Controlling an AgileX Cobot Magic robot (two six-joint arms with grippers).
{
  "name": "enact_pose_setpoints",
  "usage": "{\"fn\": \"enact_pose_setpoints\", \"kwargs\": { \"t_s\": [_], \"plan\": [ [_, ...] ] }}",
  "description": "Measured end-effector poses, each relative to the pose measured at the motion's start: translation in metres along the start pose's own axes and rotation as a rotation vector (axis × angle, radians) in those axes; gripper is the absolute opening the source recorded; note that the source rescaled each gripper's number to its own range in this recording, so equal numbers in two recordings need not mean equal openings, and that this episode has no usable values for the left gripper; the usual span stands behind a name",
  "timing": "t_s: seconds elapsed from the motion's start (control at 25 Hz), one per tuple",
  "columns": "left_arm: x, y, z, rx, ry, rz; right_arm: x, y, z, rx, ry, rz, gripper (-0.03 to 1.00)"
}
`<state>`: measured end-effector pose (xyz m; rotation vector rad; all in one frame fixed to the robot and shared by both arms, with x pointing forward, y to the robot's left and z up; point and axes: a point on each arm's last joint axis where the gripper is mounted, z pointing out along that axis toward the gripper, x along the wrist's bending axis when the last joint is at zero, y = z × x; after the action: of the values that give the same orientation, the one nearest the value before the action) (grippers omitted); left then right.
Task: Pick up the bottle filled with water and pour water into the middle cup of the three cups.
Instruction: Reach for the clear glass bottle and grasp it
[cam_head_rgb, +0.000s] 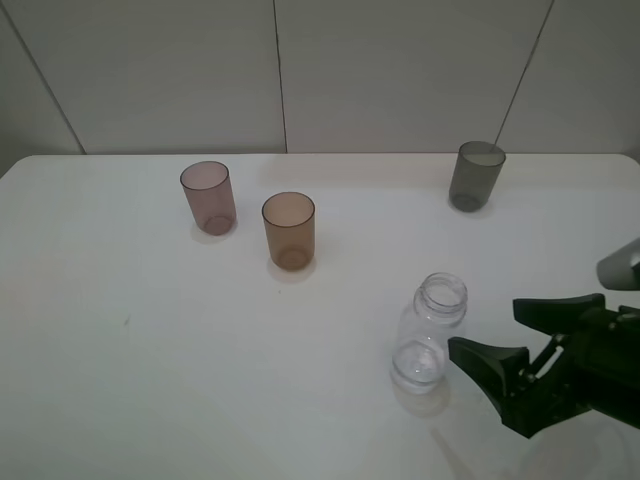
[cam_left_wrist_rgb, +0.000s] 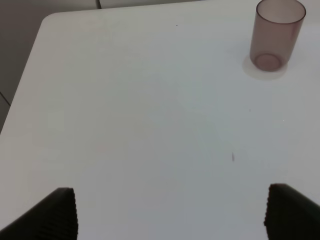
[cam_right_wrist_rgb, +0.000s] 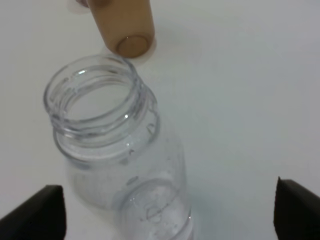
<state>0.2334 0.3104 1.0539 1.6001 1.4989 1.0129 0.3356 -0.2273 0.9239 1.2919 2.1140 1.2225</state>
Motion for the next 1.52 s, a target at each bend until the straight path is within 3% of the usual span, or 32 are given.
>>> {"fn": "enact_pose_setpoints", "kwargs": {
  "t_s": [0.68,1.52],
  "plan": [
    [0.000,0.000,0.000,0.000,0.000,0.000,0.000,-0.003,0.028,0.004,-0.011,-0.042,0.88],
    [0.000,0.000,0.000,0.000,0.000,0.000,0.014,-0.006,0.032,0.010,0.145,-0.075,0.88]
  ]
}}
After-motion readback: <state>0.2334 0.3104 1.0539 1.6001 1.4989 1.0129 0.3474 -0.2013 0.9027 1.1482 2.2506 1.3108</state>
